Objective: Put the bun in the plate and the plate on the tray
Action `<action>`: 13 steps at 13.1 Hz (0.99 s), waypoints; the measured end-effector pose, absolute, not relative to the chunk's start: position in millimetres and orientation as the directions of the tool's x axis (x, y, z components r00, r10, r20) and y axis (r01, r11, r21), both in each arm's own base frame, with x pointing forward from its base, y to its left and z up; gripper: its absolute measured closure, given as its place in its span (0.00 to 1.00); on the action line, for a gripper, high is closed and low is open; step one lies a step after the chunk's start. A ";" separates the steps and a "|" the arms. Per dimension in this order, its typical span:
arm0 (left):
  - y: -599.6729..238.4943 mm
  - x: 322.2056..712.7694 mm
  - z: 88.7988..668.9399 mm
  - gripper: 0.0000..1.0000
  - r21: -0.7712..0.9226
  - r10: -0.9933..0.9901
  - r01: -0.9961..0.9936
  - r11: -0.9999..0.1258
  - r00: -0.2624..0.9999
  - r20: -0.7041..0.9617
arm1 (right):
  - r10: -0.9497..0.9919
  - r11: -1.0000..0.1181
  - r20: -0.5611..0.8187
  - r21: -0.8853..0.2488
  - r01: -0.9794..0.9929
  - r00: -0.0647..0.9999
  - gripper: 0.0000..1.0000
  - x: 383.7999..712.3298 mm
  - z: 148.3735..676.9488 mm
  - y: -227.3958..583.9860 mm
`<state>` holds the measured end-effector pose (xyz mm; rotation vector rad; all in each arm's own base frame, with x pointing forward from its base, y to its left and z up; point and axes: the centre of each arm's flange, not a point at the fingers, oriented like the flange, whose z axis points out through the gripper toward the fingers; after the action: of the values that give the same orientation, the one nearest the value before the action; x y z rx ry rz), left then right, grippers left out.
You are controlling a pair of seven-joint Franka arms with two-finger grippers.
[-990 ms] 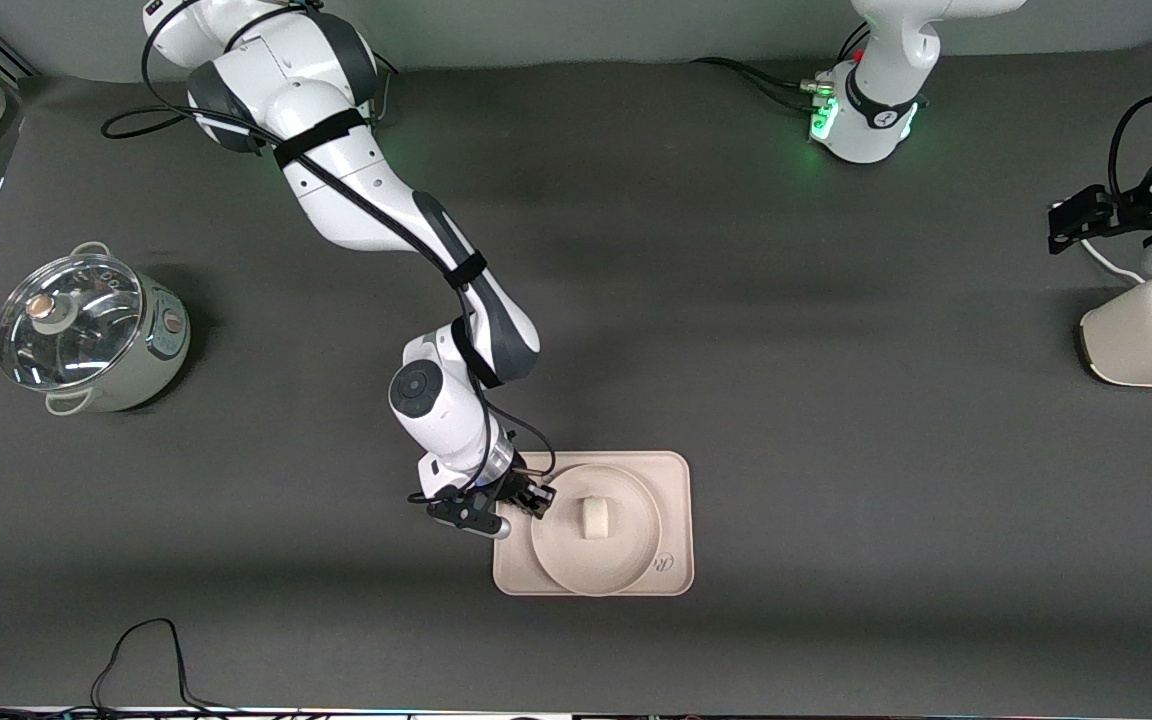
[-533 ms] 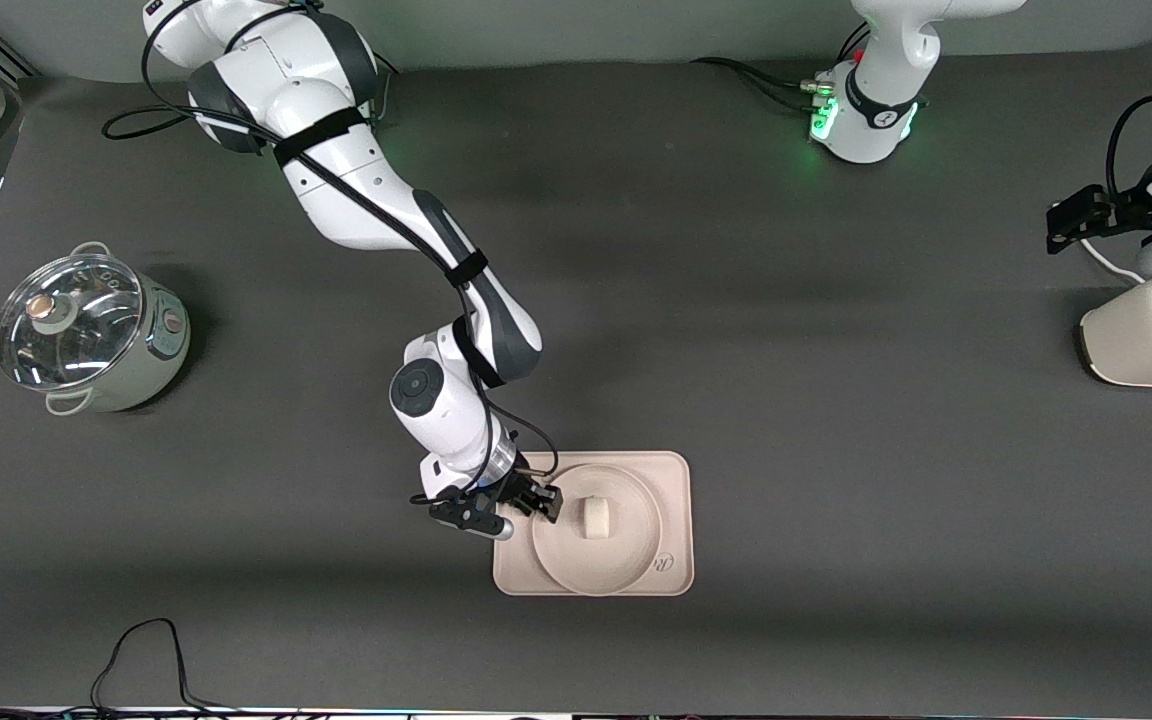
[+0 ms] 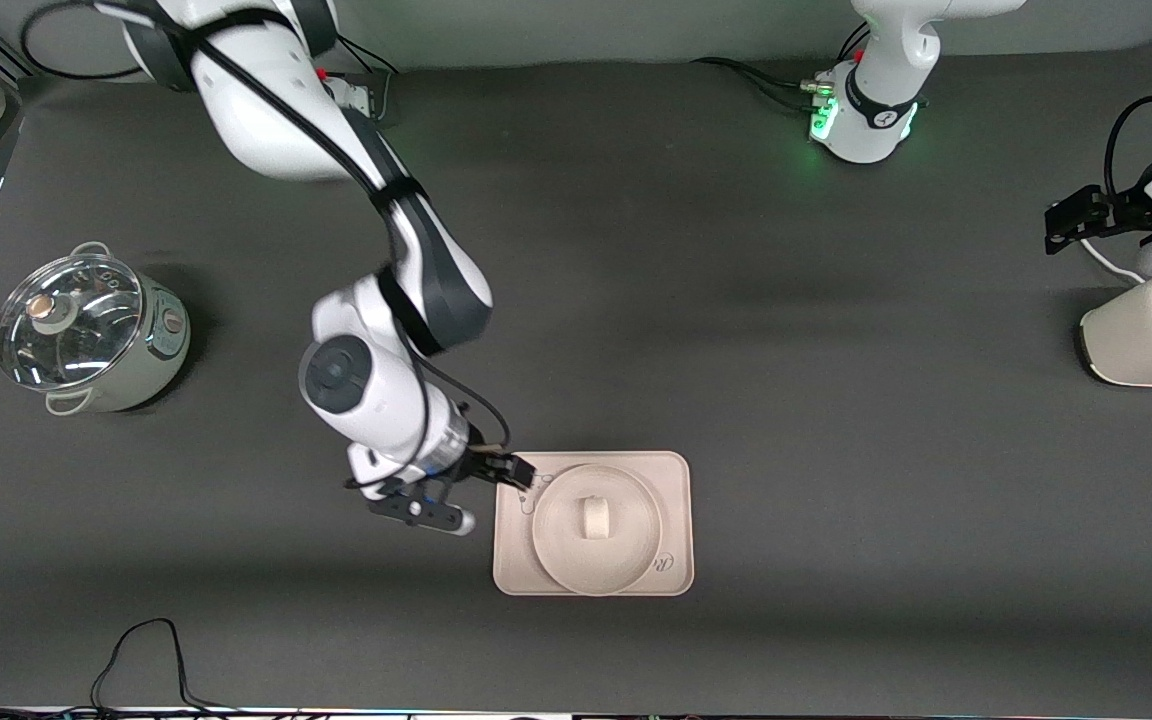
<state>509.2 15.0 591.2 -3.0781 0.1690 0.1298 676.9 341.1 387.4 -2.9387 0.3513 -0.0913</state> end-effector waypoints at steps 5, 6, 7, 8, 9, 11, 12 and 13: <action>14.9 510.2 591.5 0.00 -0.051 -0.107 -0.111 -0.992 0.991 -0.080 | -0.182 -0.972 -0.049 -0.142 -0.188 0.982 0.00 647.2 535.7 201.5; 15.1 510.8 591.9 0.00 -0.051 -0.107 -0.111 -0.992 0.991 -0.075 | -0.168 -0.975 -0.054 -0.140 -0.174 0.984 0.00 639.1 554.4 163.3; 15.4 512.1 592.8 0.00 -0.053 -0.107 -0.110 -0.992 0.992 -0.064 | -0.154 -0.979 -0.057 -0.126 -0.160 0.986 0.00 630.3 568.8 129.0; 16.5 514.0 594.5 0.00 -0.055 -0.106 -0.108 -0.993 0.993 -0.046 | -0.136 -0.984 -0.058 -0.111 -0.142 0.989 0.00 620.9 581.4 99.3; 18.2 515.9 596.5 0.00 -0.057 -0.103 -0.105 -0.993 0.994 -0.027 | -0.117 -0.988 -0.057 -0.099 -0.123 0.991 0.00 612.5 592.3 75.1; 22.3 517.5 601.2 0.00 -0.059 -0.097 -0.097 -0.994 0.995 0.000 | -0.092 -0.993 -0.053 -0.066 -0.095 0.994 0.00 600.2 602.8 34.6; 23.5 517.5 603.2 0.00 -0.060 -0.095 -0.094 -0.994 0.996 0.005 | -0.084 -0.995 -0.054 -0.051 -0.087 0.995 0.00 594.5 602.9 18.3; 23.5 517.4 604.3 0.00 -0.057 -0.089 -0.089 -0.994 0.996 0.008 | -0.082 -0.996 -0.056 -0.037 -0.084 0.995 0.00 589.9 602.9 8.8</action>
<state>517.4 23.5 604.3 -3.0819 0.1378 -0.0156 589.9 8.8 602.9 -3.0984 0.1283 0.0848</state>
